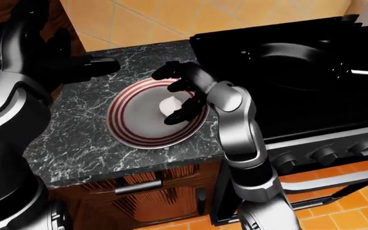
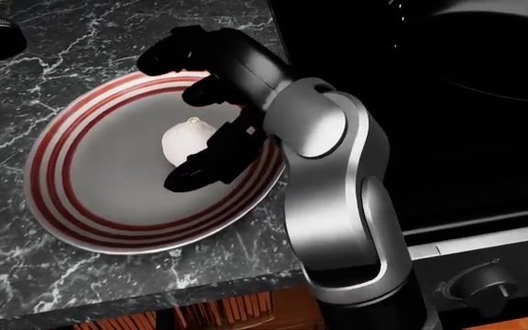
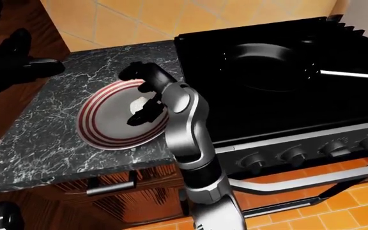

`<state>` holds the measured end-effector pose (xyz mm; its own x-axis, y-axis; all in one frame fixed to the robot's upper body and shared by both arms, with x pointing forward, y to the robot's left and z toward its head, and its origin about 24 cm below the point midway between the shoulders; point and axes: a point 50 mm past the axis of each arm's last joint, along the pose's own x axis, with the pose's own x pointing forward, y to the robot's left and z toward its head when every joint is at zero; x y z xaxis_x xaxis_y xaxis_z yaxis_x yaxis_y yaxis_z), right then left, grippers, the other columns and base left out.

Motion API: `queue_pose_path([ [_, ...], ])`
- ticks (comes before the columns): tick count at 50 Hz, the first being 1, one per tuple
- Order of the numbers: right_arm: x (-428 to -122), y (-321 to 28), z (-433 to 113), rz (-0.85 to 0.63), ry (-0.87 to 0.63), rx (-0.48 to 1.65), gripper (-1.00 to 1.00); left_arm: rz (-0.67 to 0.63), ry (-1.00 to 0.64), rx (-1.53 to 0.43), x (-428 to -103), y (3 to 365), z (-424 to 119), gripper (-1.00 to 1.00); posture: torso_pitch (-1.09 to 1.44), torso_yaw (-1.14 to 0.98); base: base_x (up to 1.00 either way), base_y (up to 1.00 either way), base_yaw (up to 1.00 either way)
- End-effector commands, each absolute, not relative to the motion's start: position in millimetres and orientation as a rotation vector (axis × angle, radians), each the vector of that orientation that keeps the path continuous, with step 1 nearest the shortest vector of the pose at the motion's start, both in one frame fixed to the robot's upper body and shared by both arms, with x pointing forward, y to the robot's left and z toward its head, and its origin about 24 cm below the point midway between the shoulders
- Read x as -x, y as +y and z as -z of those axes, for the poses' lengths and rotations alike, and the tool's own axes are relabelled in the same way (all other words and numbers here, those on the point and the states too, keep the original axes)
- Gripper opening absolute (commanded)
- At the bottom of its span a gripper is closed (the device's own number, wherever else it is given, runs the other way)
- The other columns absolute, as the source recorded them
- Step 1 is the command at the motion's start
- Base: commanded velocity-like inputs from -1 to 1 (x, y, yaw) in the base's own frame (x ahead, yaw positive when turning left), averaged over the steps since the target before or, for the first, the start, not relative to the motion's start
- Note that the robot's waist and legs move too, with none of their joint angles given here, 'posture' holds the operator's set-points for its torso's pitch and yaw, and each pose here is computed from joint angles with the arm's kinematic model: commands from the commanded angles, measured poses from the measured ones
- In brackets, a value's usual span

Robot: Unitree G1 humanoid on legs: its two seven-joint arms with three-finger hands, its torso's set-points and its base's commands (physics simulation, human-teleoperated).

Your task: Pick the garlic from the plate and place it in the pan.

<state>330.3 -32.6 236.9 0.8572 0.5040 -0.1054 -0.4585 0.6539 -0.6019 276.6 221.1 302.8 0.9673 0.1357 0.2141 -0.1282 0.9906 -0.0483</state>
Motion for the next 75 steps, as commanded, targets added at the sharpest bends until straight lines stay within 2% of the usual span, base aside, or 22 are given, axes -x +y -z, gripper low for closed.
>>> queue_pose_path([
  [1, -326, -30, -256, -0.527, -0.165, 0.672, 0.38, -0.142, -0.297, 0.036, -271, 222, -317, 1.00, 0.00, 0.00, 0.00, 0.00, 0.00],
  [56, -352, -27, -231, -0.513, -0.127, 0.644, 0.40, -0.141, -0.299, 0.036, -271, 222, -318, 1.00, 0.00, 0.00, 0.00, 0.00, 0.00],
  [75, -352, -28, -231, -0.511, -0.128, 0.656, 0.32, -0.140, -0.297, 0.036, -271, 221, -317, 1.00, 0.00, 0.00, 0.00, 0.00, 0.00],
])
